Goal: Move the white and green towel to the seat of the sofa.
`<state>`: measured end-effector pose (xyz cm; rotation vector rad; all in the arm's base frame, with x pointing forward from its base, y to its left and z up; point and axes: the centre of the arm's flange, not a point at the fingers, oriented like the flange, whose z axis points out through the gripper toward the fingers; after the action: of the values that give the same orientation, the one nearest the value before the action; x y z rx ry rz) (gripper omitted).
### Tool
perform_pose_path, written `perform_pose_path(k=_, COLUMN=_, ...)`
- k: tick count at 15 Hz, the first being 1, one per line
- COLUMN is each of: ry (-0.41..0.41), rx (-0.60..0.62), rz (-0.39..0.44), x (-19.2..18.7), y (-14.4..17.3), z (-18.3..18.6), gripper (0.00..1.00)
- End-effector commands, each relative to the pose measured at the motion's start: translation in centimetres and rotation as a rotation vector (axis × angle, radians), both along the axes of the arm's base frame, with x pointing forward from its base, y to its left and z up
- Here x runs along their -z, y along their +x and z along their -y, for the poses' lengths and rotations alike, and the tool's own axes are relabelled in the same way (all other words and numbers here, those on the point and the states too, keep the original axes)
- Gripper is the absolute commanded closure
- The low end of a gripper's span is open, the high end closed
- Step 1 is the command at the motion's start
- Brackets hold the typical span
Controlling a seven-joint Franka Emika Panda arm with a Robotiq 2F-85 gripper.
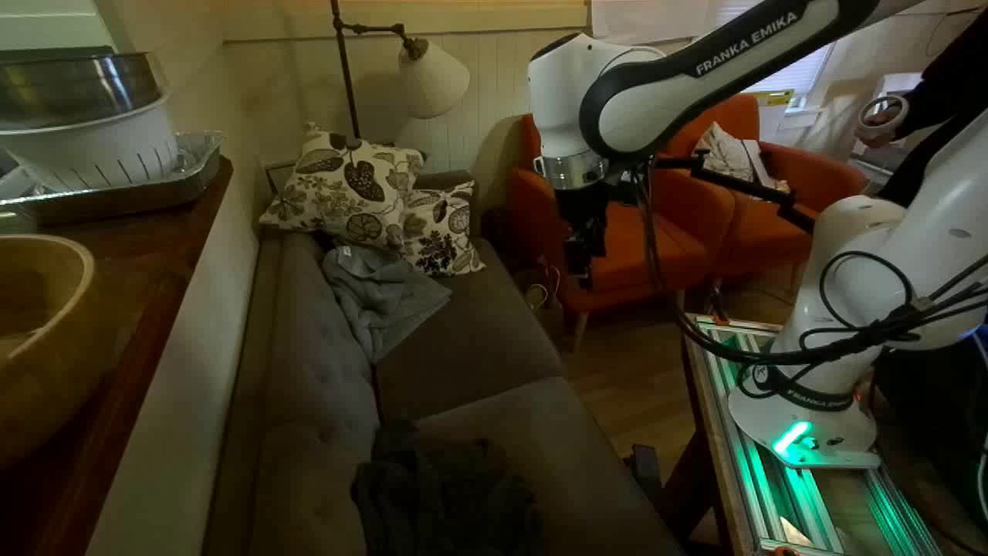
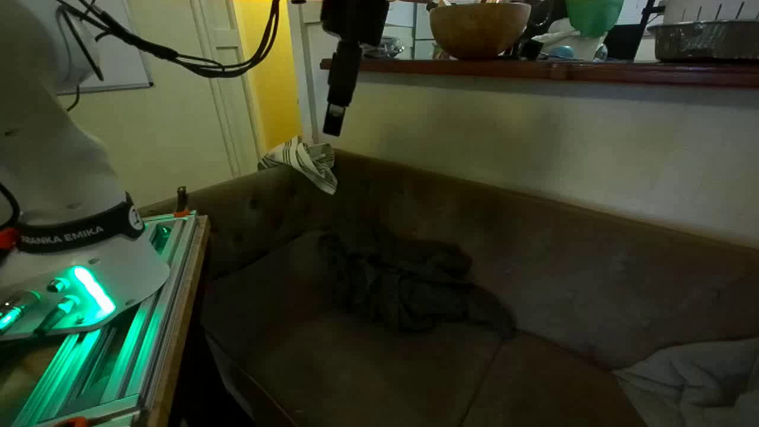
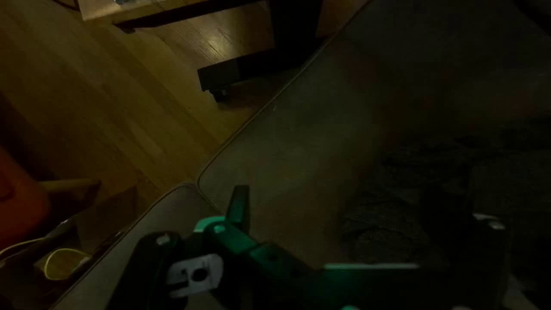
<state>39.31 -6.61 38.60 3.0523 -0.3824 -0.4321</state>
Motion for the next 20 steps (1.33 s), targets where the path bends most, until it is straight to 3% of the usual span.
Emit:
perform_pose_path(k=1, ry=0.0, rx=0.0, rz=0.0, x=0.0, y=0.0, z=0.0, gripper=0.0)
perform_pose_path(k=7, ry=0.0, rx=0.0, rz=0.0, x=0.0, y=0.0, z=0.0, gripper=0.0)
perform_pose_path(k=8, ry=0.013, rx=0.004, rz=0.036, x=-0.1, y=0.9, z=-1.3, gripper=0.0)
perform_pose_path(k=10, ry=0.01, rx=-0.039, rz=0.097, x=-0.6, y=4.0, z=-6.2, gripper=0.0)
perform_pose_path(k=14, ry=0.123, rx=-0.178, rz=0.201, x=-1.6, y=7.1, z=-17.4, gripper=0.0)
perform_pose_path(k=17, ry=0.283, rx=-0.292, rz=0.185, x=-1.4, y=7.7, z=-24.3, gripper=0.0)
perform_pose_path(k=20, ry=0.413, rx=-0.384, rz=0.14, x=-0.2, y=7.2, z=-28.1, gripper=0.0)
